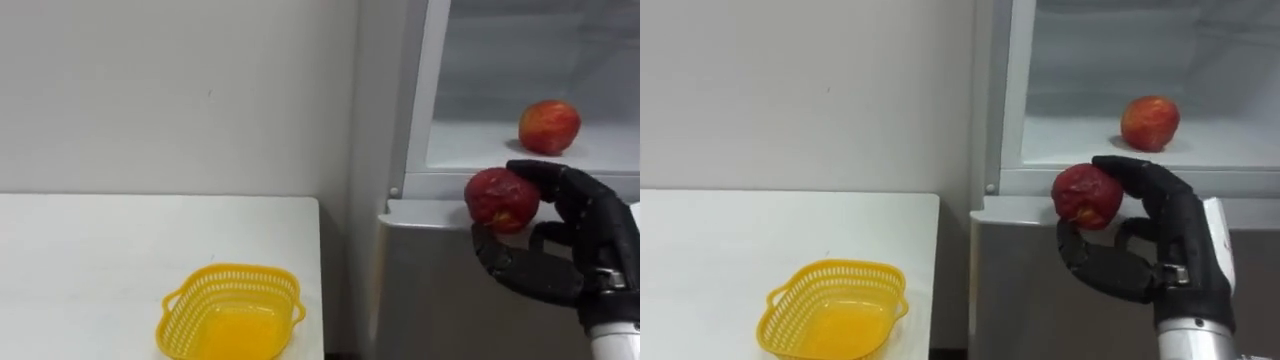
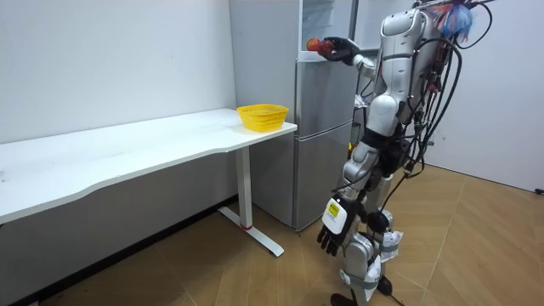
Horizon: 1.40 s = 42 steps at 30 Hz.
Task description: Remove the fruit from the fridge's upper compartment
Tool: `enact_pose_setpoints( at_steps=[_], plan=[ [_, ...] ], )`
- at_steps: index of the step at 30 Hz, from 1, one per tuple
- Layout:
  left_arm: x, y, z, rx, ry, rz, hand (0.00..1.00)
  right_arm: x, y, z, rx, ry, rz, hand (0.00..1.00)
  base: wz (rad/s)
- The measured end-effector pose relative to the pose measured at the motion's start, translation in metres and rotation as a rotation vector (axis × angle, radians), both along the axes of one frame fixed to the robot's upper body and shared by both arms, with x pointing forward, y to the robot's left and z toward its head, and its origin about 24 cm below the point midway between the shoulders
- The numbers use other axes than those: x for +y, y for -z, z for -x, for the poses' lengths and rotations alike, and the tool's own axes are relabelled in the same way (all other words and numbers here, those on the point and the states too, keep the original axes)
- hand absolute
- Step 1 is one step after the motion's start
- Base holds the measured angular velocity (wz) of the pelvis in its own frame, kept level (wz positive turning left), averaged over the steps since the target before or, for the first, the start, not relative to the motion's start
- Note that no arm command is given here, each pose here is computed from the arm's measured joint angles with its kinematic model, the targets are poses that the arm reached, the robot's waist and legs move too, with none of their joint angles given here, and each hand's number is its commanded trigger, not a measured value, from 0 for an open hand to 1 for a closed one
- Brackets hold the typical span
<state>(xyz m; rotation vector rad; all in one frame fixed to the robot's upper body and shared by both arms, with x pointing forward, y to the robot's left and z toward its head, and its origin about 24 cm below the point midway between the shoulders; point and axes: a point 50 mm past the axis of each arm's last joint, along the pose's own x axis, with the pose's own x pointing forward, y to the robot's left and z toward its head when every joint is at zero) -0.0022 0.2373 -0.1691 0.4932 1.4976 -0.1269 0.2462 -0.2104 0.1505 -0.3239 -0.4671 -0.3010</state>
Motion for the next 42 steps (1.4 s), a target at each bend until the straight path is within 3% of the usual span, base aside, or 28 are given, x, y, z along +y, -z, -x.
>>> enact_pose_setpoints(
  at_steps=[6,12,23,42],
  plan=[
    [-0.002,0.001,-0.004,0.006,0.025,0.021,0.0,0.017,-0.025,0.013,-0.184,-0.011,0.125,1.0,-0.01],
    [-0.006,0.002,-0.01,0.008,0.102,0.028,0.0,0.054,-0.017,0.014,-0.154,-0.158,0.273,1.0,0.0],
    [-0.007,0.002,-0.028,-0.033,0.126,0.054,0.0,0.079,-0.017,0.003,-0.154,-0.263,0.454,1.0,0.05],
    [0.002,-0.001,-0.034,-0.027,0.102,0.072,0.0,0.075,0.045,-0.054,0.203,-0.268,0.583,1.0,0.07]
  ],
)
